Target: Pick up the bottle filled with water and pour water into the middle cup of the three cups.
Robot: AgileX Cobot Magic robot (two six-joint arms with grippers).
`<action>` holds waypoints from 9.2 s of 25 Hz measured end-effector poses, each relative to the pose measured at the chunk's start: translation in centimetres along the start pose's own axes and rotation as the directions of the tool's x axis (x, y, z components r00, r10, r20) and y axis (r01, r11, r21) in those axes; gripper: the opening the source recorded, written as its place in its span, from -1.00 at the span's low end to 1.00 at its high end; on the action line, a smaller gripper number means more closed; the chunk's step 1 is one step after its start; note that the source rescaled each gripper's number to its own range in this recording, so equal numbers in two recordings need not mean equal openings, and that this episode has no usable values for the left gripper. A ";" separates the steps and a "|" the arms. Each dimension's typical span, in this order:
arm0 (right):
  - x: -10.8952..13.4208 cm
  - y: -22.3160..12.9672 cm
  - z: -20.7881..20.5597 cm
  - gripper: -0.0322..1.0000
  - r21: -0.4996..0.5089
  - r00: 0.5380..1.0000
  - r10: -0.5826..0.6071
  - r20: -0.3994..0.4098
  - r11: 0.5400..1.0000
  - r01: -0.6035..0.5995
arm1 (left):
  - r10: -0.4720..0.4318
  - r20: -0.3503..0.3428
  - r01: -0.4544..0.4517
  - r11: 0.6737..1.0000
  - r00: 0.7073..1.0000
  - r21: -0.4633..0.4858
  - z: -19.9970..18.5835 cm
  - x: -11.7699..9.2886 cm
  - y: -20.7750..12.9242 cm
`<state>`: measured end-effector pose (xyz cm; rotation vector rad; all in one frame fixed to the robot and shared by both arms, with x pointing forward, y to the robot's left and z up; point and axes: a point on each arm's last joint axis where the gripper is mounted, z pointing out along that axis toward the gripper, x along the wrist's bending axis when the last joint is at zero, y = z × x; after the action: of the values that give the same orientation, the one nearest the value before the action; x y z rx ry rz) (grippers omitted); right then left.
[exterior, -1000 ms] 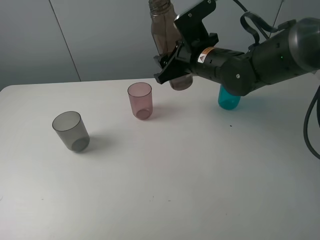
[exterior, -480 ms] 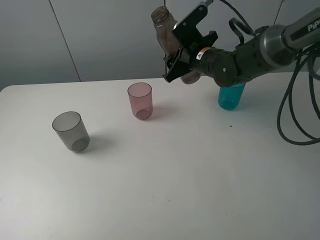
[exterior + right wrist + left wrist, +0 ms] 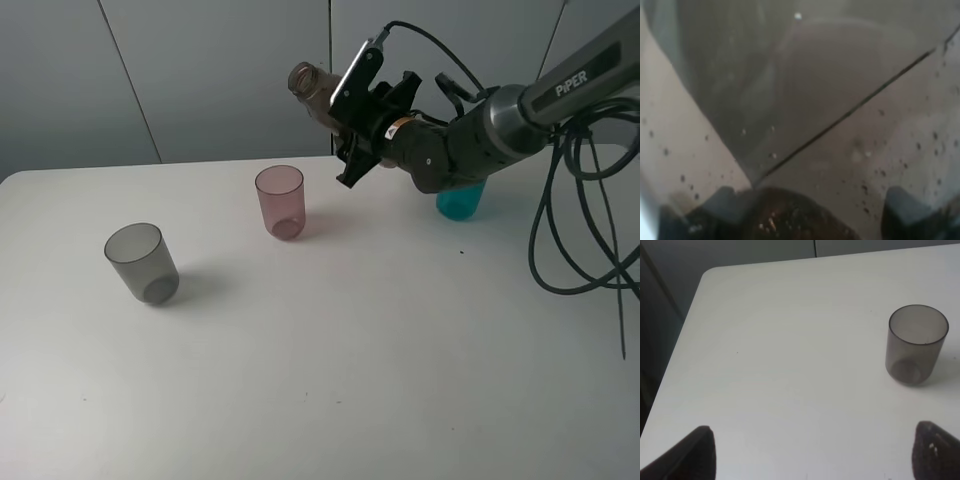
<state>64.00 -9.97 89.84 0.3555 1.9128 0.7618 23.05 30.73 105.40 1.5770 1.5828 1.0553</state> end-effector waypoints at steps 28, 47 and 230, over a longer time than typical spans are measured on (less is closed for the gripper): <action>-0.3 -0.6 0.2 -0.91 0.024 0.903 -0.428 0.026 0.904 0.428 | 0.002 0.000 -0.002 1.000 1.000 0.000 0.0 0.0 0.0; 0.6 -1.0 1.8 -0.91 0.017 0.868 -0.497 -0.012 0.867 0.497 | 0.004 0.000 -0.004 1.000 1.000 0.000 0.0 0.0 0.0; 0.9 -2.6 -8.4 -0.91 -0.019 0.688 0.658 -0.306 0.718 -0.696 | 0.004 0.000 -0.004 1.000 1.000 0.000 0.0 0.0 0.0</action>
<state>56.30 -14.44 89.98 0.9558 1.9683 1.4971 23.05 30.73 105.40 1.5805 1.5804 1.0574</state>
